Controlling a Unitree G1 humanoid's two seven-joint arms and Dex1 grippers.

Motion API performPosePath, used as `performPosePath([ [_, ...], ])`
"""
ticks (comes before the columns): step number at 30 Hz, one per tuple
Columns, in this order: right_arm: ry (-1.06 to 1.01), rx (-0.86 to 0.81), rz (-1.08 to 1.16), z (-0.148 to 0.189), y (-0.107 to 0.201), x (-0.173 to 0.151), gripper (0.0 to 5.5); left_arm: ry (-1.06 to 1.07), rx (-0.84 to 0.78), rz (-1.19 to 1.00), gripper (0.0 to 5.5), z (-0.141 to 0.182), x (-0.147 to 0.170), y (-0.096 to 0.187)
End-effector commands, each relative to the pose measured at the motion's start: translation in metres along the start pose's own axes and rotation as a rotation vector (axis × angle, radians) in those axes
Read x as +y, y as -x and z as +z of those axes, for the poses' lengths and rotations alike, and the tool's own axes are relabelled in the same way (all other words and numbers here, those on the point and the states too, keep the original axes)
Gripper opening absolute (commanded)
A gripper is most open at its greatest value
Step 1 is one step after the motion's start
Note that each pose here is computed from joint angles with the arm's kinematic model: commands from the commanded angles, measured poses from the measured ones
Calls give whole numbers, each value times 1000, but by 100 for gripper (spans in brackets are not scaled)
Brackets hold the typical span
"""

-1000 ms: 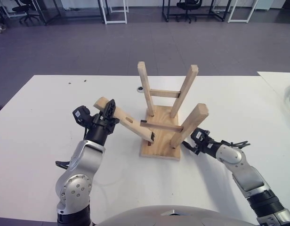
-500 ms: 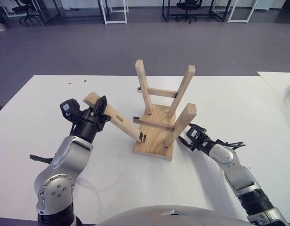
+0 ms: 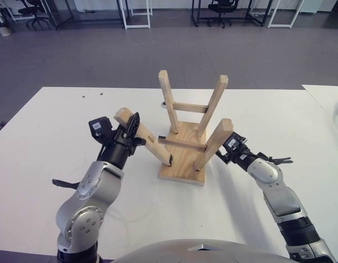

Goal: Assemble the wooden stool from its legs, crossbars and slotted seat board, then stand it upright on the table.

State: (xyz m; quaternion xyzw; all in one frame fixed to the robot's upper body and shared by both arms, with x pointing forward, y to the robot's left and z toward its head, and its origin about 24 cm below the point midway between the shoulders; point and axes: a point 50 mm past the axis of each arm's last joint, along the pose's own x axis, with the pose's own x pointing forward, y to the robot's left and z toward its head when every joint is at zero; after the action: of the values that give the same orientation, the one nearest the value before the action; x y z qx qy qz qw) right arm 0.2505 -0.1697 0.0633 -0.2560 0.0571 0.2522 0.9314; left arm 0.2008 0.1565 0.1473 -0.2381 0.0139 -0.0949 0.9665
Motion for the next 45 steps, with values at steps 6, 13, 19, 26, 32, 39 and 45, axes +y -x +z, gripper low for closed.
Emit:
performPosePath([
  [6,-175,-148,-77,36,-2,-21,349,-280,238,-9,102,-36,-6,-9],
  [13,-170,-206,-90,58,1,-32,349,-439,284,-24,102,-51,-14,-11],
  [19,-179,-183,-100,56,0,-33,349,-550,466,-134,201,-84,-7,0],
  [26,-274,-220,-138,59,6,-40,349,-381,268,-227,298,-59,-25,-12],
  [32,-541,-429,-200,79,36,-72,349,-132,66,-431,339,-16,-38,9],
  [39,-634,-816,82,162,85,-97,349,-263,-331,-741,339,112,-54,3],
  [45,-752,-601,285,147,80,-56,349,-320,-93,-611,339,82,-39,-33],
])
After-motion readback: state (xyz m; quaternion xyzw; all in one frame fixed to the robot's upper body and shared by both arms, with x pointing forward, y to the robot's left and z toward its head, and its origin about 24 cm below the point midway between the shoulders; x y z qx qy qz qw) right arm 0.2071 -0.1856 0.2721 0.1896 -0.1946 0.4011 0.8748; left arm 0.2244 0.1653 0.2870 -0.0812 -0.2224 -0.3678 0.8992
